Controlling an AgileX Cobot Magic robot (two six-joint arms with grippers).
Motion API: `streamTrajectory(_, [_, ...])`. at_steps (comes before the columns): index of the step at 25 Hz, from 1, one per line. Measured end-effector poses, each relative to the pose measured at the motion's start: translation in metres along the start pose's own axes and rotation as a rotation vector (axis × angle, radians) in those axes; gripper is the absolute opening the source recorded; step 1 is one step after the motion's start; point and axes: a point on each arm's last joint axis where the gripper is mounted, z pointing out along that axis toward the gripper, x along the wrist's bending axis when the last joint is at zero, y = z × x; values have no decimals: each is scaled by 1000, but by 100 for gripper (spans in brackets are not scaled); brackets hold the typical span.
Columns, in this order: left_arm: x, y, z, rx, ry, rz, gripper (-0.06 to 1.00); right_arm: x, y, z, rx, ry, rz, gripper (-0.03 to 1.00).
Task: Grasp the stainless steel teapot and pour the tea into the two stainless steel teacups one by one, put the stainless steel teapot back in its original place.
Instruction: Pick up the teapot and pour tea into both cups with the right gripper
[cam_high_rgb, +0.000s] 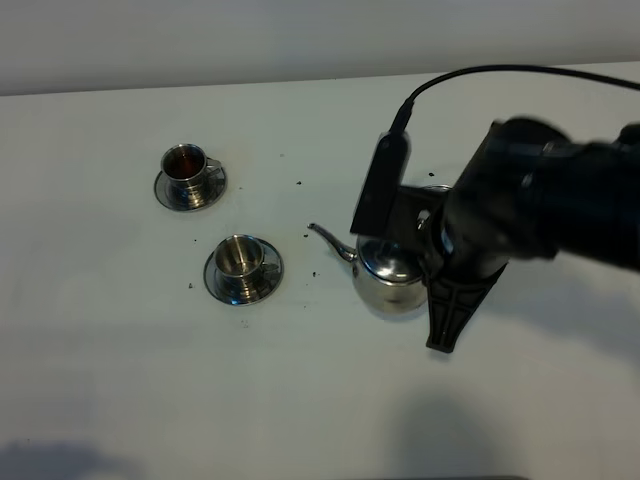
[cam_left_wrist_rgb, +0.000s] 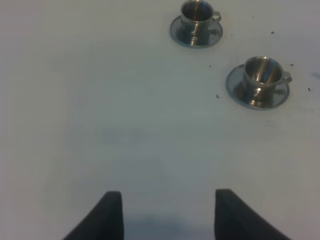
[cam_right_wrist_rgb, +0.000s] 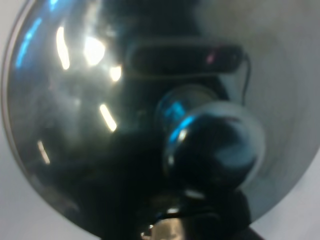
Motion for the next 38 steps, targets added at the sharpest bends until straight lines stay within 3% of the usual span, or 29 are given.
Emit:
streamTrajectory(6, [0,0,0,0,0,0,45,5,9,10,-3,-145,-101,18])
streamTrajectory(14, [0,0,0,0,0,-1,45,4,22,48,39,-196,-186,18])
streamTrajectory(29, [0,0,0,0,0,-1,45,9,47,57,86,-345,-473,18])
streamTrajectory(38, [0,0,0,0,0,-1,45,4,70,61,112,-401,-477,18])
